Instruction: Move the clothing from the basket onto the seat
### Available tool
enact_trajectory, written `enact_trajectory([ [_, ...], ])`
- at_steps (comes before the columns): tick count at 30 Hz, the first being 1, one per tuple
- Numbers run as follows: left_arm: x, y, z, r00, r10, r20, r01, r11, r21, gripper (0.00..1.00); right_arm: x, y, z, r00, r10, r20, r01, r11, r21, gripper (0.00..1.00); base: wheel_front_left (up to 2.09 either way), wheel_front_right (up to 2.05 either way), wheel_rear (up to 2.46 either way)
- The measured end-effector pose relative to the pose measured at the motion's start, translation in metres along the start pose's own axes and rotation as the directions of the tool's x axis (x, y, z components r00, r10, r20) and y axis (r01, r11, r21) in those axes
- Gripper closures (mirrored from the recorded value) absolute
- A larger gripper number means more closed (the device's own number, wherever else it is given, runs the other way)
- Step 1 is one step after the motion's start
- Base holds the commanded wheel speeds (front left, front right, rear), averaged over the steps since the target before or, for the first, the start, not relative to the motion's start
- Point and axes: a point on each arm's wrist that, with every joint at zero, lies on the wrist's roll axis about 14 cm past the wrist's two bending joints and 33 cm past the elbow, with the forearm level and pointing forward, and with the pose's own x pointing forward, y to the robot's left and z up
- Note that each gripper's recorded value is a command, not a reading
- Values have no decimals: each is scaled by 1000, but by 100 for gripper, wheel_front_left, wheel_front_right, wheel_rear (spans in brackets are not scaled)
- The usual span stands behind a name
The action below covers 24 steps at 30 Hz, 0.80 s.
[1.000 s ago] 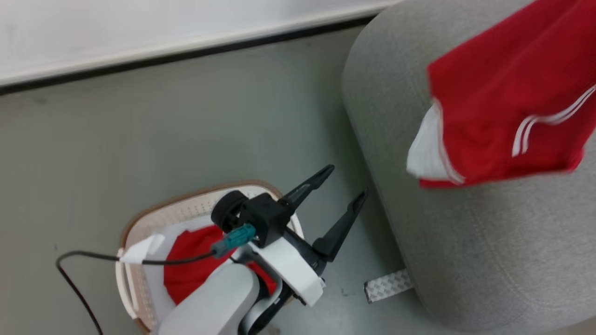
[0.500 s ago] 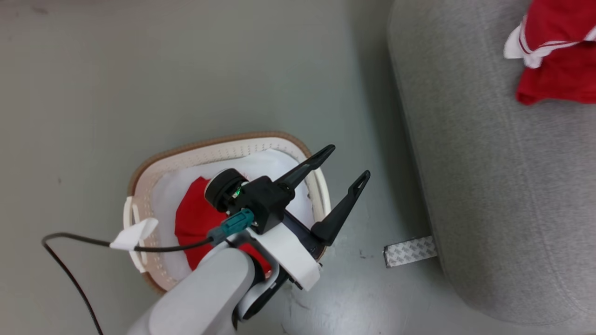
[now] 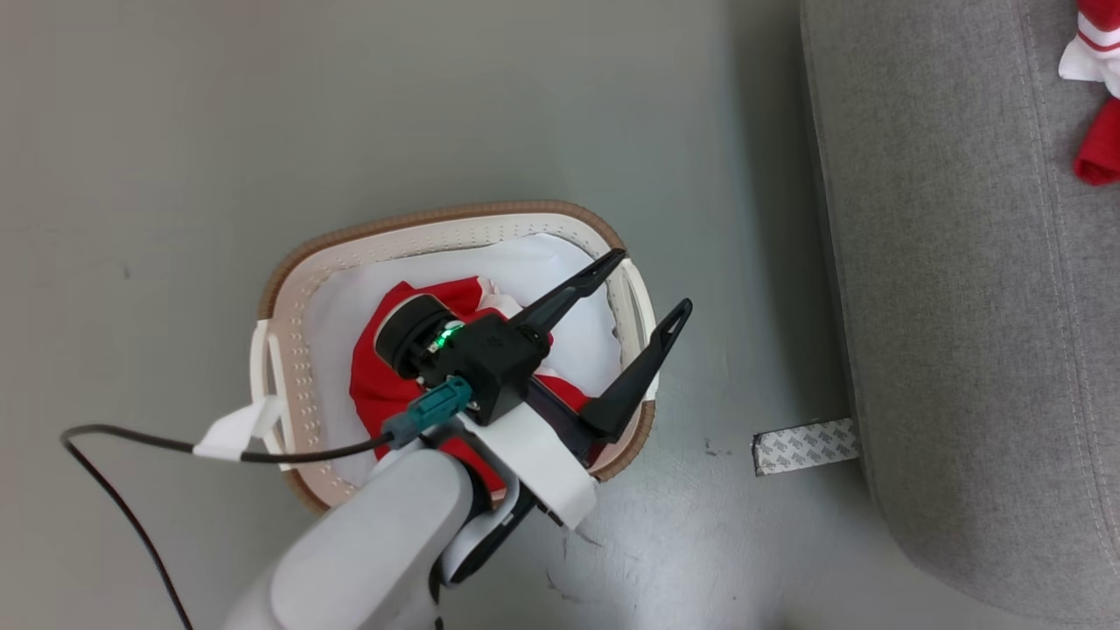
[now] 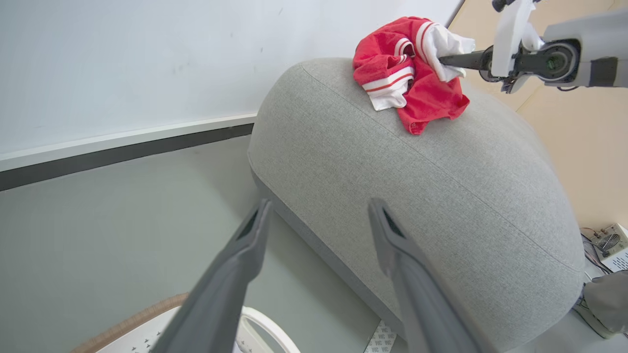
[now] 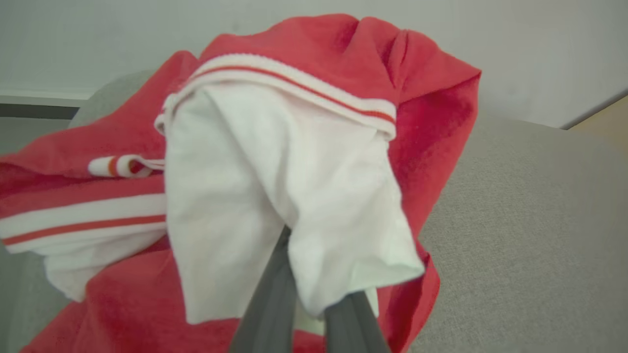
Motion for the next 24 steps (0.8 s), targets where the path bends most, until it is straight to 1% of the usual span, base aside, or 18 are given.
enact_trajectory([
  [3,0,3,-1,1000,5,0,-5,1000,2,0,0,0,-14,998,-4,-58,4,1000,-2,100,0,0,0],
  [4,0,4,0,1000,7,0,-7,1000,3,0,0,-1,-16,998,-6,-66,6,1000,-5,90,0,0,0],
  [6,1,4,1,1000,8,2,-8,1000,5,0,-2,-2,-17,997,-7,-75,7,1000,-8,52,0,0,0],
  [7,1,4,2,1000,10,4,-10,1000,8,0,-3,-2,-16,997,-7,-74,7,1000,-7,0,0,0,0],
  [10,2,2,8,1000,7,17,-7,1000,19,0,-9,-2,-14,996,-3,-84,4,1000,8,0,0,0,0],
  [12,2,-1,14,1000,5,26,-5,1000,28,0,-15,-2,-12,995,6,-96,-7,1000,-6,0,0,0,0],
  [15,1,-9,27,999,4,51,-6,999,37,0,-27,-5,1,997,15,-77,-17,999,-33,0,0,0,0],
  [18,-4,-14,41,997,13,75,-17,998,53,0,-44,-19,17,999,6,-34,-8,998,-64,0,0,0,0],
  [22,-13,-18,63,992,52,114,-59,996,62,0,-71,-34,39,1000,2,19,0,994,-111,0,0,0,0],
  [24,-21,-22,75,988,72,134,-82,994,72,0,-86,-37,60,996,13,86,-3,993,-115,0,0,0,0],
])
